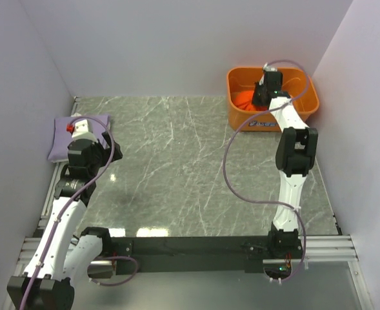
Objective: Fold and stack the t-shirts
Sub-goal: Grab the tshirt from the pile, then move the tshirt to the center of the board
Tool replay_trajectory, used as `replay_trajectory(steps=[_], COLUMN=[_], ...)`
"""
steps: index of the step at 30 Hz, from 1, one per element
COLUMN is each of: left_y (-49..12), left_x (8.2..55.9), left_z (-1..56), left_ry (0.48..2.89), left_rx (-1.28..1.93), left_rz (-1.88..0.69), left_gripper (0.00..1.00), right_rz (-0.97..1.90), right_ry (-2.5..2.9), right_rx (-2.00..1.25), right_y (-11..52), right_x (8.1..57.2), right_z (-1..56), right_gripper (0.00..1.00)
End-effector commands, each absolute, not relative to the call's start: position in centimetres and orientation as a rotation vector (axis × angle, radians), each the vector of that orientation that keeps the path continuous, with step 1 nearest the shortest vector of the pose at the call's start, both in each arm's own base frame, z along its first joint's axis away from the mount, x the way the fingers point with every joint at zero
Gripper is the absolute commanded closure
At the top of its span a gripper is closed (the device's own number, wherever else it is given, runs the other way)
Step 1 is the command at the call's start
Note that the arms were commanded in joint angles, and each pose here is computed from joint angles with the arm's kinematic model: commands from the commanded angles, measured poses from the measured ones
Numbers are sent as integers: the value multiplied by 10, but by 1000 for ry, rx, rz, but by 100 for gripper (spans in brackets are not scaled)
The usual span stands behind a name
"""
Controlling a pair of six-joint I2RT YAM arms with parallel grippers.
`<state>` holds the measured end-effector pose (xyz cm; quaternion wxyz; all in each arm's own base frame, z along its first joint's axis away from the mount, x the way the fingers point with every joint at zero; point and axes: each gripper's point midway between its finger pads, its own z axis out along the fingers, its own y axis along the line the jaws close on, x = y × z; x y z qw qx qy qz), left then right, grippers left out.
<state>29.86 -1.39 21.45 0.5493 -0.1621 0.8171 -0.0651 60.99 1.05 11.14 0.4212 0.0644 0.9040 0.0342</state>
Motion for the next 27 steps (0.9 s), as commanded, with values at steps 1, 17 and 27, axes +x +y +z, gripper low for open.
replay_trajectory(steps=[1, 17, 27], left_y=[-12, -14, -26], left_x=[298, 295, 286], left_z=[227, 232, 245], left_ry=[1891, 1847, 1793], left_rx=[-360, -345, -354], left_rz=[-142, -162, -267], left_gripper=[4, 4, 3], right_rz=[188, 376, 563], right_ry=[1855, 1476, 1306], right_rx=[97, -86, -371], right_y=[24, 56, 161], right_x=[623, 546, 420], right_z=[272, 445, 557], right_gripper=[100, 100, 100])
